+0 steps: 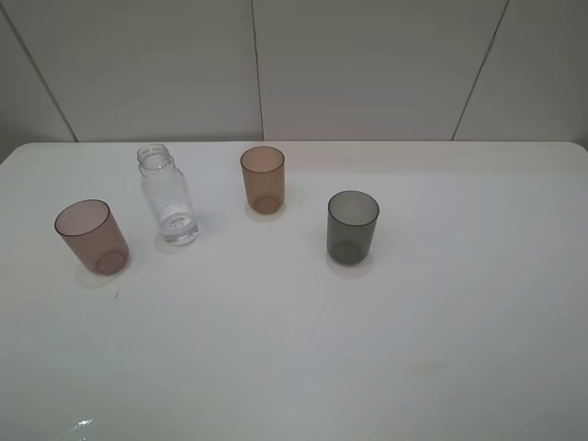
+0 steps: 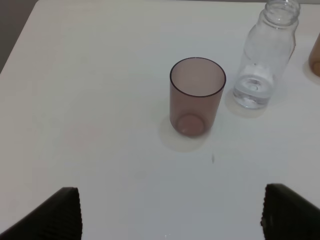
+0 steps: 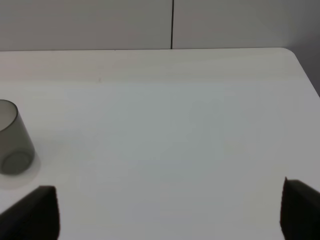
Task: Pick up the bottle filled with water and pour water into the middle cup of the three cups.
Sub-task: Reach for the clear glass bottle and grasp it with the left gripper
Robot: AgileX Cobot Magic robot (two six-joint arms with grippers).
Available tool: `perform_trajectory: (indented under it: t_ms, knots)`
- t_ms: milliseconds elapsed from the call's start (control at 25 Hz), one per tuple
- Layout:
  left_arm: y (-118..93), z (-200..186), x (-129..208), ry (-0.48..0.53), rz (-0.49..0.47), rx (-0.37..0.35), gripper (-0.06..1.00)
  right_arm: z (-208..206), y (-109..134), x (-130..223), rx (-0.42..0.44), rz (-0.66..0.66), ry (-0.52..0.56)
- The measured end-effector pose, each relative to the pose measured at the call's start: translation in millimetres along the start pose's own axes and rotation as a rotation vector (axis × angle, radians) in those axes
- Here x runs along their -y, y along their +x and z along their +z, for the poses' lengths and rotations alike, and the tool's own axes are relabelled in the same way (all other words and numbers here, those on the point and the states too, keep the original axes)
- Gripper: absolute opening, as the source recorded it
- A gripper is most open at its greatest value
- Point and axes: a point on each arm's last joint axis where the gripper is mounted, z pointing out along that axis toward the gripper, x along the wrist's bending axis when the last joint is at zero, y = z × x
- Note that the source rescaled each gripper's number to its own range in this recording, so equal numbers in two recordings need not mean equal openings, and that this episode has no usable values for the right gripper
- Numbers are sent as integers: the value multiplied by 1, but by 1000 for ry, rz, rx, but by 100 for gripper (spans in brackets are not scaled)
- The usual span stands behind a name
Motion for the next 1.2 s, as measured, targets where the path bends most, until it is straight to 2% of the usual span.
perform_trajectory:
  t_ms: [1200]
  knots:
    - [0, 0, 0, 0, 6, 12, 64, 0, 0, 0, 0, 0, 0]
